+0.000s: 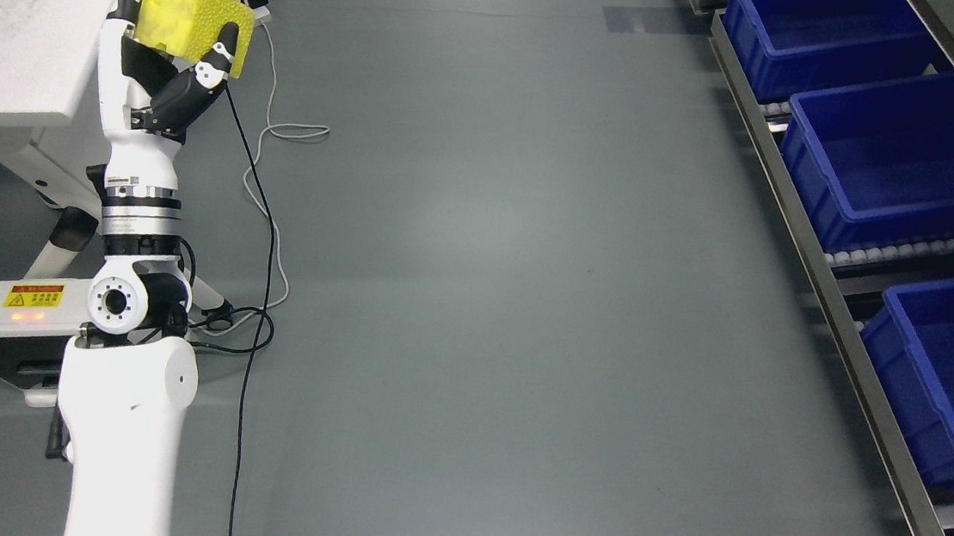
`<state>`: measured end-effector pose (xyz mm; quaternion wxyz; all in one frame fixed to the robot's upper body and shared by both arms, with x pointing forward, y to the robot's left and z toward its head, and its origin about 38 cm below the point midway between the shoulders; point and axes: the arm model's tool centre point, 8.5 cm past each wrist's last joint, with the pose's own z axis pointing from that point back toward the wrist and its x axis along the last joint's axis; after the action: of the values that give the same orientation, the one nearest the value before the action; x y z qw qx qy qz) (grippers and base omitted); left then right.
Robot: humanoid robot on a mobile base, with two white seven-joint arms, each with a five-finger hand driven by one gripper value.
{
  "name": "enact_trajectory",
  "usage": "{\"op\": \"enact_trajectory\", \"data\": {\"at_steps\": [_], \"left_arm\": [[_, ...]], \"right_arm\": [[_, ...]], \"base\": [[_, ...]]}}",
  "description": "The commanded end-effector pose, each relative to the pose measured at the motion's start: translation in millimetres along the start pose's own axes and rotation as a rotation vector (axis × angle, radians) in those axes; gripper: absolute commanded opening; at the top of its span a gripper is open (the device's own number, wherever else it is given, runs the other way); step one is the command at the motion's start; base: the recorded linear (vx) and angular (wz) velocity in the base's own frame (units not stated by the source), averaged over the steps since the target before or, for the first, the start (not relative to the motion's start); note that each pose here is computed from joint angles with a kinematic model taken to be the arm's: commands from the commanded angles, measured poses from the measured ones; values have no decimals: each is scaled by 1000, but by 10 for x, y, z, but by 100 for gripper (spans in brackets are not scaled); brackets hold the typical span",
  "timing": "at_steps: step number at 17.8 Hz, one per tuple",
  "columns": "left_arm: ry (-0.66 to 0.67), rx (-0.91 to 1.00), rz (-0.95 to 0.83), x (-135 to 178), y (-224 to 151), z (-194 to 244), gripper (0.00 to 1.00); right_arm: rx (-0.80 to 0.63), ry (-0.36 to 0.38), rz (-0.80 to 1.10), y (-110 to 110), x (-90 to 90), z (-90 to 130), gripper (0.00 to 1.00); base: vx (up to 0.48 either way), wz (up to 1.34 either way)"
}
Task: Move yellow foam block to right shelf middle
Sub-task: 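Hold the cube raised in the left hand while turning toward the blue-bin shelf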
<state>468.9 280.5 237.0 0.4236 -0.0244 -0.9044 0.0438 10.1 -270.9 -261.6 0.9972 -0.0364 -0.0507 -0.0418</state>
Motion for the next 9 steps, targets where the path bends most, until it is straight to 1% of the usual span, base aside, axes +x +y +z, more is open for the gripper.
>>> {"op": "enact_trajectory", "data": {"at_steps": [1,9], "left_arm": [[-9,0,-17,40,72,-24,18],[-9,-1,-17,40,71,-24,19]], "right_arm": [[-17,-20,2,-112,80,-5,100],[-17,-20,2,-112,80,-5,100]], "base": [[258,210],[339,68]]}}
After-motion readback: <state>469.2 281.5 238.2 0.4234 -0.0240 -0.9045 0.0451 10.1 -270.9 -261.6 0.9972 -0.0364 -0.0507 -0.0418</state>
